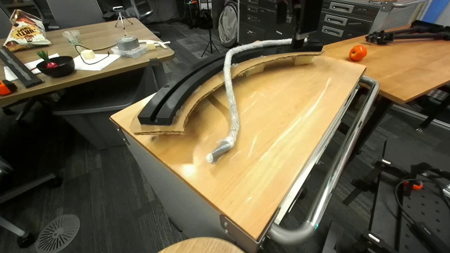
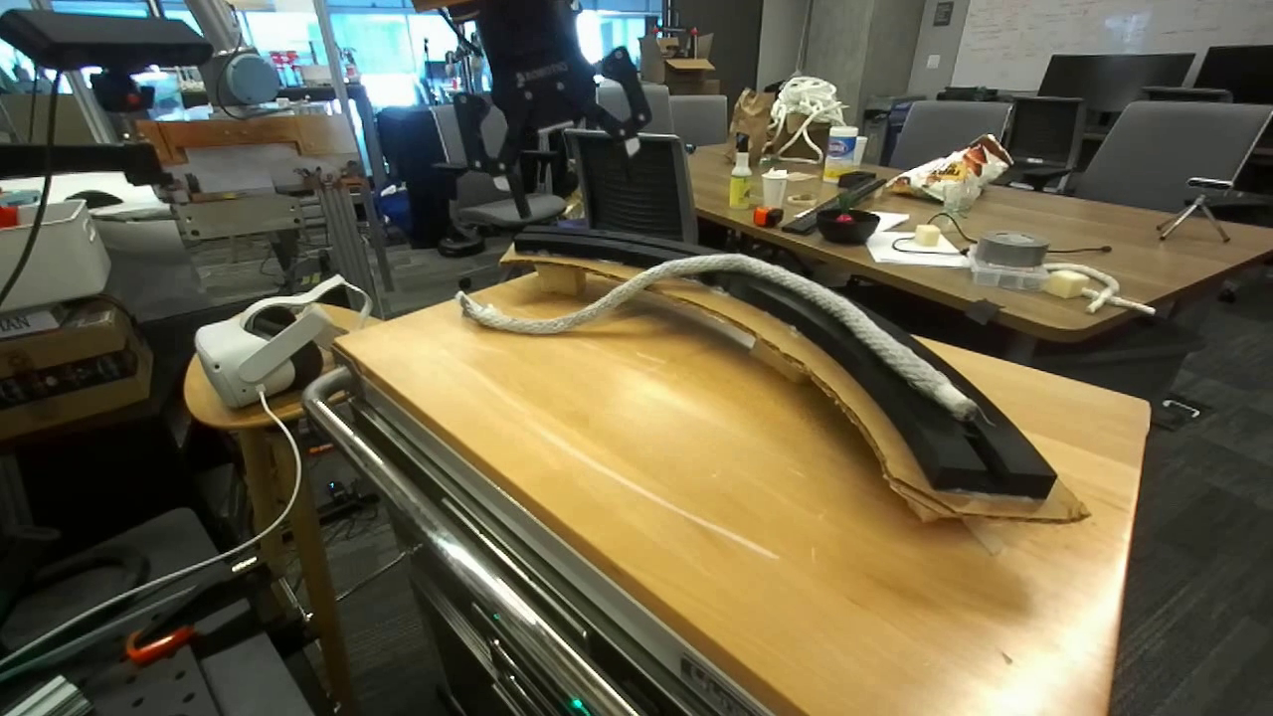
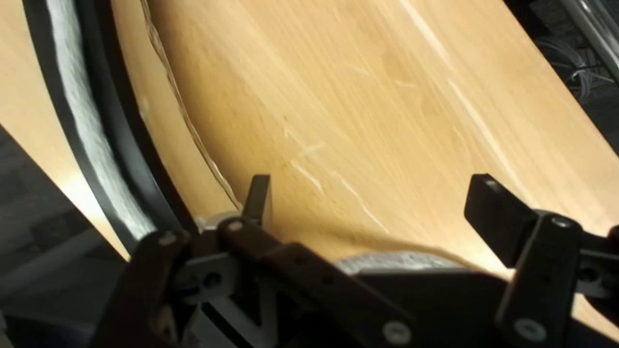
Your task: Put the rope on the counter
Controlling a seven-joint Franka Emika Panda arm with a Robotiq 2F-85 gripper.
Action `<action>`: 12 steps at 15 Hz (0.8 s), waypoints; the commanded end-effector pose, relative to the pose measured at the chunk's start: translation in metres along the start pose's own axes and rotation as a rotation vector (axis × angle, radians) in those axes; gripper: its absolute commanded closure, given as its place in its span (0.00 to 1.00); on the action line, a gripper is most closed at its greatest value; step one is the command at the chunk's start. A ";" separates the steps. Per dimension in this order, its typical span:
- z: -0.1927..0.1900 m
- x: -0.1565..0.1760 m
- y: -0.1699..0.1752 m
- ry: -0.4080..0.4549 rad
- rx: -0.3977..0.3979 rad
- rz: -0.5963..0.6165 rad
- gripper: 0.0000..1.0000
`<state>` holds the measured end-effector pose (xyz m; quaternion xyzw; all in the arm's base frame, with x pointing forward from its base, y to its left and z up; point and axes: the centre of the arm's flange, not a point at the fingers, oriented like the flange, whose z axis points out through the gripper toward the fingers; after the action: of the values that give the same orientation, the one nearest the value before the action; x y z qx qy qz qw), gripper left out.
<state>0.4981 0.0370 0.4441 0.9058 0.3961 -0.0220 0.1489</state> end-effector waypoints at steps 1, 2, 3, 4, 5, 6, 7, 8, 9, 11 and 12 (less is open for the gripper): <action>0.022 -0.061 0.026 0.008 0.088 0.128 0.00; 0.024 -0.057 0.022 0.016 0.131 0.101 0.00; 0.024 -0.054 0.029 -0.005 0.081 0.113 0.00; 0.030 -0.059 0.030 0.001 0.107 0.115 0.00; 0.032 -0.059 0.029 0.004 0.118 0.114 0.00; 0.032 -0.057 0.027 0.004 0.120 0.109 0.00; 0.025 -0.058 0.022 -0.057 0.095 0.019 0.00; 0.021 -0.068 0.020 -0.063 0.119 -0.061 0.00; 0.019 -0.081 0.023 -0.046 0.125 -0.114 0.00; 0.014 -0.099 0.033 -0.004 0.119 -0.219 0.00; 0.012 -0.105 0.038 0.018 0.118 -0.270 0.00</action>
<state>0.4707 -0.0400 0.4346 0.8847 0.4505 -0.0745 0.0936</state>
